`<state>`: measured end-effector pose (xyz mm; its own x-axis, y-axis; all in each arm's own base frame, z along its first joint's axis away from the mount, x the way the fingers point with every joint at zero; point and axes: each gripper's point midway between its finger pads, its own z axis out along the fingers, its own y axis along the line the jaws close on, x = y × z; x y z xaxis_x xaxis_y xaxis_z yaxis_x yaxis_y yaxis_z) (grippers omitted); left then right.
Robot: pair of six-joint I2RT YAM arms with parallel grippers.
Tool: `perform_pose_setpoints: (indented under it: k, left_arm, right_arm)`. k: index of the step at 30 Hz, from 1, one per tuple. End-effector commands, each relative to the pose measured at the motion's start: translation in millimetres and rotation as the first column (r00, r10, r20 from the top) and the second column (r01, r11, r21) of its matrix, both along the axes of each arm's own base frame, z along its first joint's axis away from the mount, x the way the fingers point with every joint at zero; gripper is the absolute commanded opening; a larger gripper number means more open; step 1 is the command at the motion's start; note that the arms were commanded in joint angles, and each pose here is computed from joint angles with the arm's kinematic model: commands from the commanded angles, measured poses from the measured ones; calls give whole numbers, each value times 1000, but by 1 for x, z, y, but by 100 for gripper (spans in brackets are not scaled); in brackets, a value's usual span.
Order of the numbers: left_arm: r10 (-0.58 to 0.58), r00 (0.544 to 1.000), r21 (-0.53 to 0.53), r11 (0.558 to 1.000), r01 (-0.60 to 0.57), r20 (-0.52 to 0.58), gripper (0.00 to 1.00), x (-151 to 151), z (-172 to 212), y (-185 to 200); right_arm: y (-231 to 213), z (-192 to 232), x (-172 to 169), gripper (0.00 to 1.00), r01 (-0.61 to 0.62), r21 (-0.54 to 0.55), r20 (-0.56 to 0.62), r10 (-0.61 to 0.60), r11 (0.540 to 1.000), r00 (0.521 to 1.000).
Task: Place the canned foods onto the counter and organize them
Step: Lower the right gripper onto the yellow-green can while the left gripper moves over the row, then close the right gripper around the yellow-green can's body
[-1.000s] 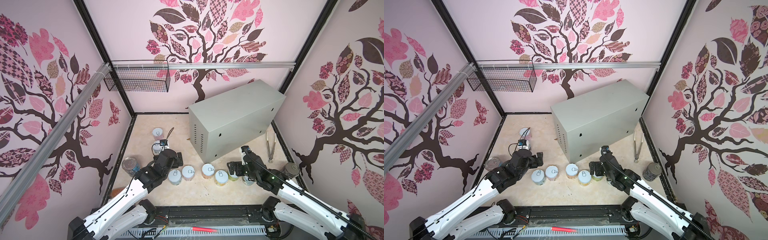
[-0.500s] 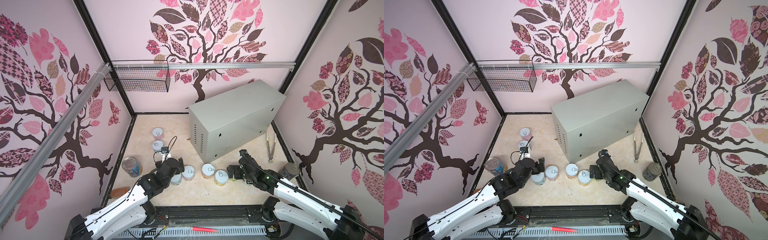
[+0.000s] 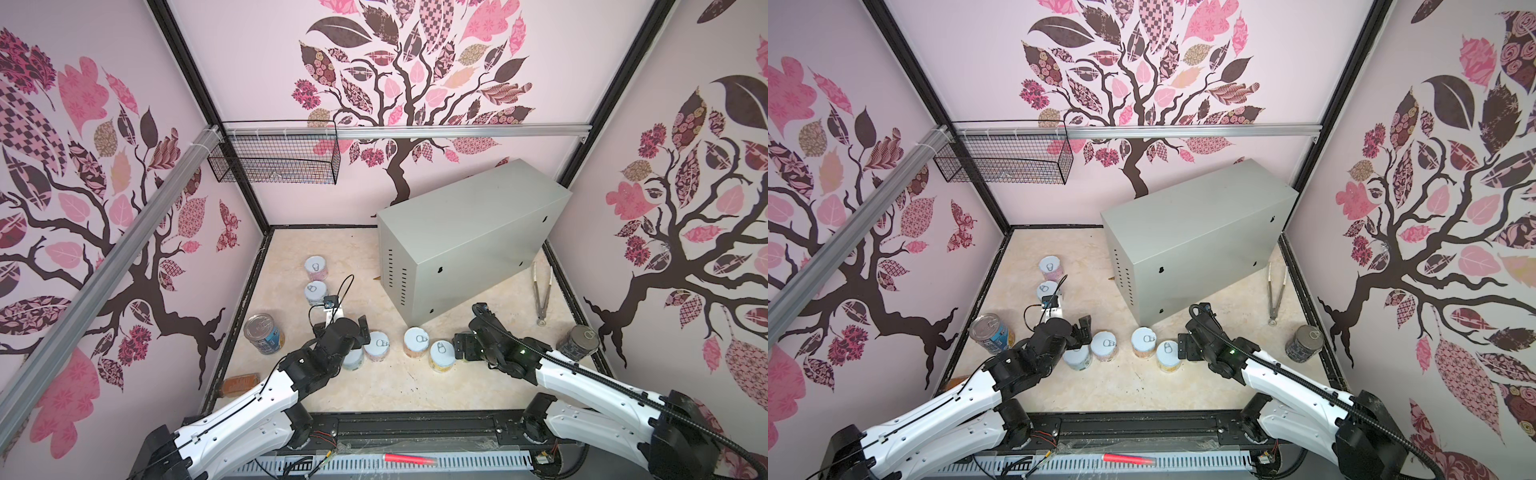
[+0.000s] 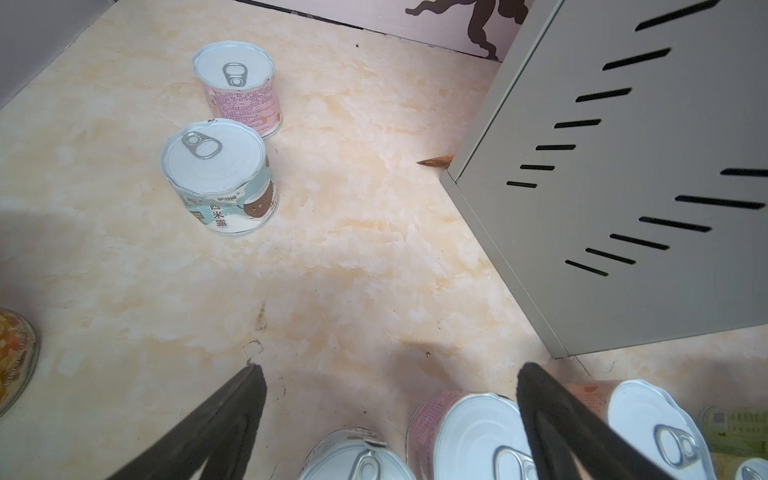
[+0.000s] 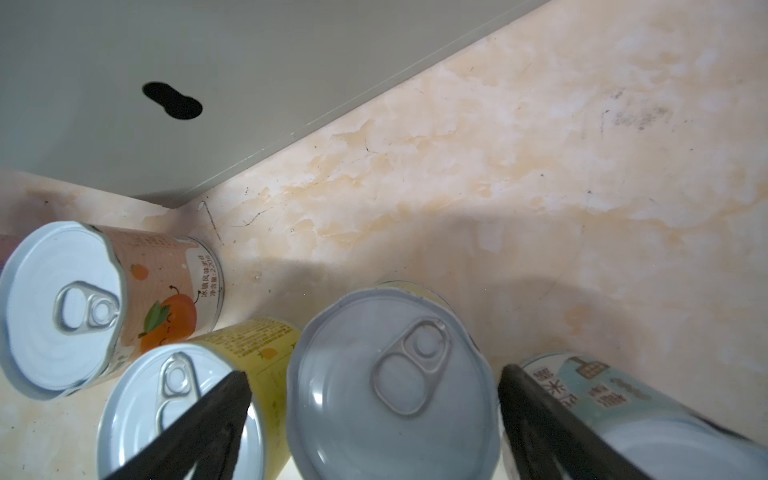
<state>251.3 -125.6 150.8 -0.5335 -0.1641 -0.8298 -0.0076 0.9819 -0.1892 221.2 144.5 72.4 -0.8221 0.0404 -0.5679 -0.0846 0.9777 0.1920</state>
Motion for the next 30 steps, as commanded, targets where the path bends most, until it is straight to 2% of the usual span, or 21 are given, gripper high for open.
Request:
perform_pose_setpoints:
  k: [1,12,19,27,29,30]
  left_arm:
    - [4,1000,-6,1000,-4,1,98,0,-5,0]
    - [3,1000,-19,1000,-3,12,98,-2,-4,1]
    - [1,1000,-27,1000,0,20,98,-2,-2,1]
    - [-6,1000,-30,1000,6,21,98,-3,-3,1]
    - [-7,1000,-33,999,8,24,98,-3,-2,1]
    - [-7,1000,-33,999,8,24,98,-4,-2,1]
  right_arm:
    - [-8,-4,0,92,19,-64,-23,-21,998,1000]
    - [-13,-23,-3,80,37,-100,-61,-43,994,997]
    - [-12,-37,-6,82,46,-94,-91,-55,995,994]
    - [-17,-42,-7,82,52,-136,-109,-67,989,992]
    - [-18,-42,-6,86,55,-148,-110,-72,987,991]
    - [-19,-43,-6,95,57,-155,-114,-75,986,991]
